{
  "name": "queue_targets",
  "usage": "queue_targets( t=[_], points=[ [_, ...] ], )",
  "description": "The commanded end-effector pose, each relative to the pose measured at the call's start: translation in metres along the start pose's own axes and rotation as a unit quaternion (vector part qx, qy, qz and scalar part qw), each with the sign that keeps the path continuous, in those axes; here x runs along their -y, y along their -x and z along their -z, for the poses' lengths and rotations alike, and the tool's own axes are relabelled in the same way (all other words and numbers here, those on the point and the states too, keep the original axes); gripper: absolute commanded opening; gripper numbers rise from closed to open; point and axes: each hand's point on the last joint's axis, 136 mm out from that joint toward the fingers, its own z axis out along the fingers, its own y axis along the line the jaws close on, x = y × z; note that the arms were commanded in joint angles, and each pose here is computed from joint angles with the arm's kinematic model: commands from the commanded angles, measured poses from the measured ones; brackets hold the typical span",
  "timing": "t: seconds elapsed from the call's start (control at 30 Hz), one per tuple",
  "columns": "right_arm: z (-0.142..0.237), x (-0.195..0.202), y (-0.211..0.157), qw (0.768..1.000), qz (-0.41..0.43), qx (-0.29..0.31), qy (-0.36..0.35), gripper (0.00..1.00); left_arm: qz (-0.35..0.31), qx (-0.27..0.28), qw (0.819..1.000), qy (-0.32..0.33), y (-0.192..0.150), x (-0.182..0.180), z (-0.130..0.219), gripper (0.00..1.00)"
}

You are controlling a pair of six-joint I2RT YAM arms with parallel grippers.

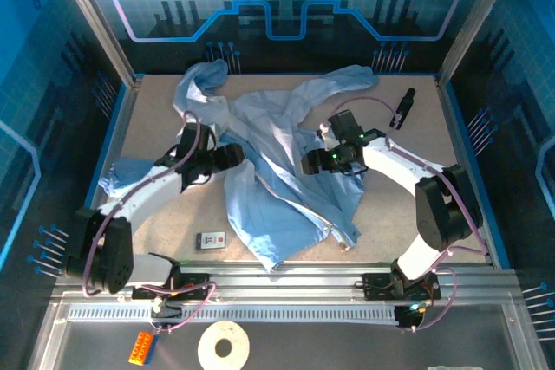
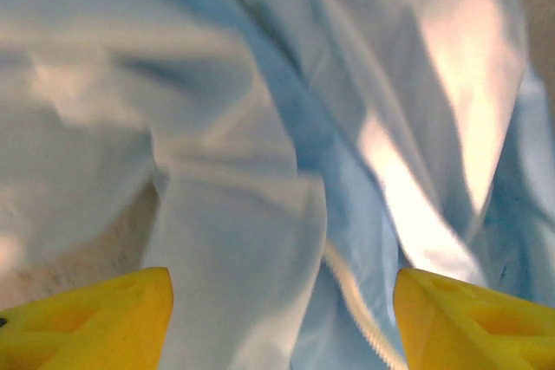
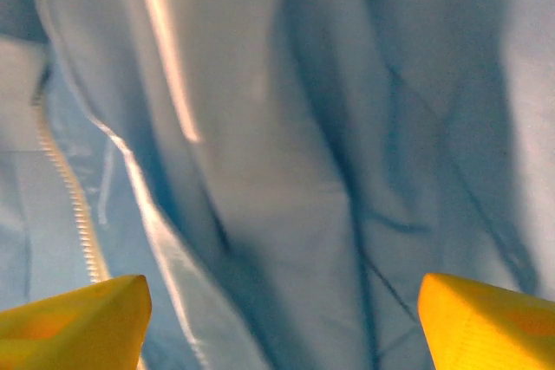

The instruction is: Zip up the jacket

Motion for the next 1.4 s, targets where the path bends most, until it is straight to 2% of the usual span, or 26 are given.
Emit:
queue_targets(
  t=[0.0, 0.03, 0.1, 0.17, 0.27, 0.4, 0.5, 0.6, 0.8, 1.0, 1.1, 1.2, 1.37],
  points=[
    [-0.011, 0.016, -0.018, 0.999, -0.021, -0.036, -0.004, 0.76, -0.006, -0.045, 0.999, -0.012, -0.042, 0.017, -0.012, 0.68],
    [-0.012, 0.017, -0.021, 0.999, -0.03, -0.038, 0.002, 0.7, -0.007, -0.05, 0.999, -0.014, -0.046, 0.022, -0.018, 0.68],
    [-0.014, 0.016, -0.029, 0.998, -0.046, -0.041, 0.024, 0.5, 0.013, -0.07, 0.997, -0.023, -0.052, 0.027, -0.035, 0.68],
    [-0.016, 0.016, -0.042, 0.996, -0.063, -0.044, 0.039, 0.37, 0.02, -0.072, 0.997, -0.029, -0.049, 0.03, -0.049, 0.68],
    [-0.022, 0.017, -0.073, 0.993, -0.09, -0.061, 0.056, 0.26, 0.026, -0.068, 0.997, -0.013, -0.035, 0.026, -0.069, 0.68],
    [-0.023, 0.017, -0.115, 0.994, -0.084, -0.069, 0.028, 0.25, 0.01, -0.098, 0.995, -0.009, -0.017, 0.031, -0.107, 0.67],
    [-0.02, 0.015, -0.136, 0.996, -0.069, -0.053, 0.013, 0.22, -0.008, -0.128, 0.99, -0.054, -0.012, 0.058, -0.138, 0.65],
    [-0.016, 0.017, -0.149, 0.996, -0.078, -0.033, 0.011, 0.21, -0.02, -0.137, 0.988, -0.069, -0.003, 0.081, -0.161, 0.64],
    [-0.01, 0.013, -0.15, 0.996, -0.083, -0.011, 0.018, 0.17, -0.046, -0.14, 0.985, -0.09, 0.016, 0.12, -0.186, 0.64],
    [-0.02, -0.013, -0.143, 0.998, -0.045, -0.024, 0.022, 0.17, -0.101, -0.17, 0.976, -0.092, 0.013, 0.144, -0.202, 0.61],
    [-0.031, -0.032, -0.143, 0.998, -0.02, -0.044, 0.026, 0.17, -0.116, -0.172, 0.975, -0.079, 0.013, 0.141, -0.199, 0.6],
    [-0.032, -0.049, -0.137, 0.998, 0.009, -0.049, 0.029, 0.18, -0.119, -0.156, 0.978, -0.064, 0.02, 0.129, -0.18, 0.6],
    [-0.016, -0.058, -0.11, 0.999, 0.028, -0.024, 0.031, 0.23, -0.084, -0.131, 0.987, -0.041, 0.035, 0.082, -0.134, 0.6]
  ],
)
